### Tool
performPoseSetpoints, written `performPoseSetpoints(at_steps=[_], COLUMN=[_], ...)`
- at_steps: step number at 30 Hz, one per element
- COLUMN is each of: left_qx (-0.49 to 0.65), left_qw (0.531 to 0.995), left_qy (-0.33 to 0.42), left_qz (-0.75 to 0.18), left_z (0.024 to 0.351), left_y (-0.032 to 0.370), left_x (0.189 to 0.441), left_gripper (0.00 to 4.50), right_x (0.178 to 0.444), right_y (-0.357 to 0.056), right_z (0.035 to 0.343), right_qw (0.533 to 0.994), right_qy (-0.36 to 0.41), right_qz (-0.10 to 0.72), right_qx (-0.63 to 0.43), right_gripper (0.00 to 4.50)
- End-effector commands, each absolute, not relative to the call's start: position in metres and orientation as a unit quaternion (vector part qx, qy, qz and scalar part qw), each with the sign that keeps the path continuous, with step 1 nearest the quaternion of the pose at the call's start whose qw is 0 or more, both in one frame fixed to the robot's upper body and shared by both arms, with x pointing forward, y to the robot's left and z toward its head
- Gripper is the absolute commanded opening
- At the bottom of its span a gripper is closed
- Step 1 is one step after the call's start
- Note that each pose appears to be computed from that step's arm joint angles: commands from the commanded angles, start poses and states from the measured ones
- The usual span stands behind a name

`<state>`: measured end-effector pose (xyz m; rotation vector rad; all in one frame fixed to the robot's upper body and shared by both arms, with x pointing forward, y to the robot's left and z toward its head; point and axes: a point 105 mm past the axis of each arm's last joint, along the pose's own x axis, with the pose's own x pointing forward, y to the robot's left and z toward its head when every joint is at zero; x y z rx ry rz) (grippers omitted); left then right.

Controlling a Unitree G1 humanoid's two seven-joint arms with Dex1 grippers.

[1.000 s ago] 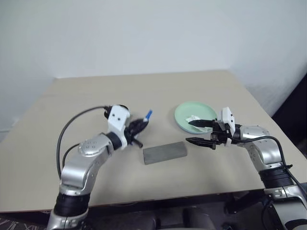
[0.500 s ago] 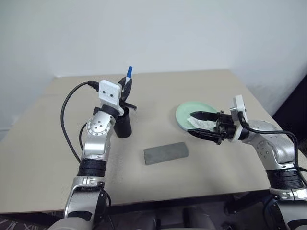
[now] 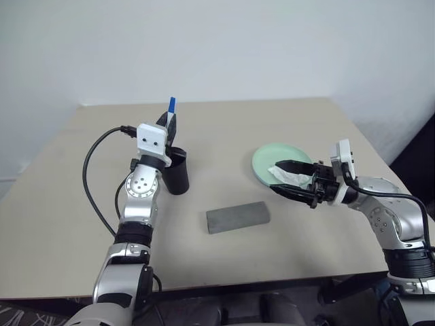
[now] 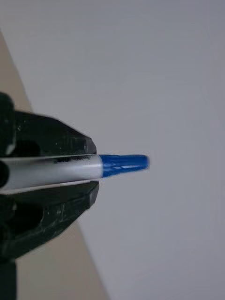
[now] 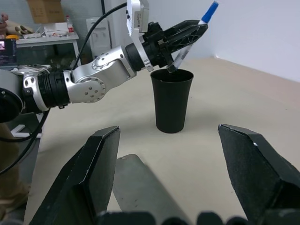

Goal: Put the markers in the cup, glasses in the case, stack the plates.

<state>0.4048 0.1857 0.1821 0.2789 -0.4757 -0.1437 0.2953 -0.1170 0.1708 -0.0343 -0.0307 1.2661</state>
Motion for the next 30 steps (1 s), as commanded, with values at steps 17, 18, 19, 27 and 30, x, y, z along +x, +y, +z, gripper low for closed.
performPoseSetpoints(at_steps=[17,18,19,27,30], left_qx=[0.085,0.073,0.059,0.015,0.016], left_qw=[0.959,0.960,0.959,0.923,0.915], left_qy=[-0.243,-0.236,-0.229,-0.105,-0.050], left_qz=[-0.119,-0.134,-0.154,-0.370,-0.399], left_z=[0.199,0.200,0.200,0.185,0.164], left_y=[0.185,0.184,0.182,0.160,0.167], left_x=[0.384,0.381,0.377,0.322,0.308], left_gripper=[3.19,3.19,3.19,3.19,3.19], right_x=[0.300,0.301,0.303,0.311,0.314], right_y=[-0.118,-0.119,-0.121,-0.133,-0.133], right_z=[0.167,0.166,0.163,0.142,0.136], right_qw=[0.806,0.809,0.813,0.829,0.836], right_qy=[-0.024,-0.022,-0.019,0.003,0.008], right_qz=[0.590,0.586,0.581,0.556,0.546], right_qx=[-0.031,-0.031,-0.034,-0.058,-0.058], right_gripper=[3.62,3.62,3.62,3.62,3.62])
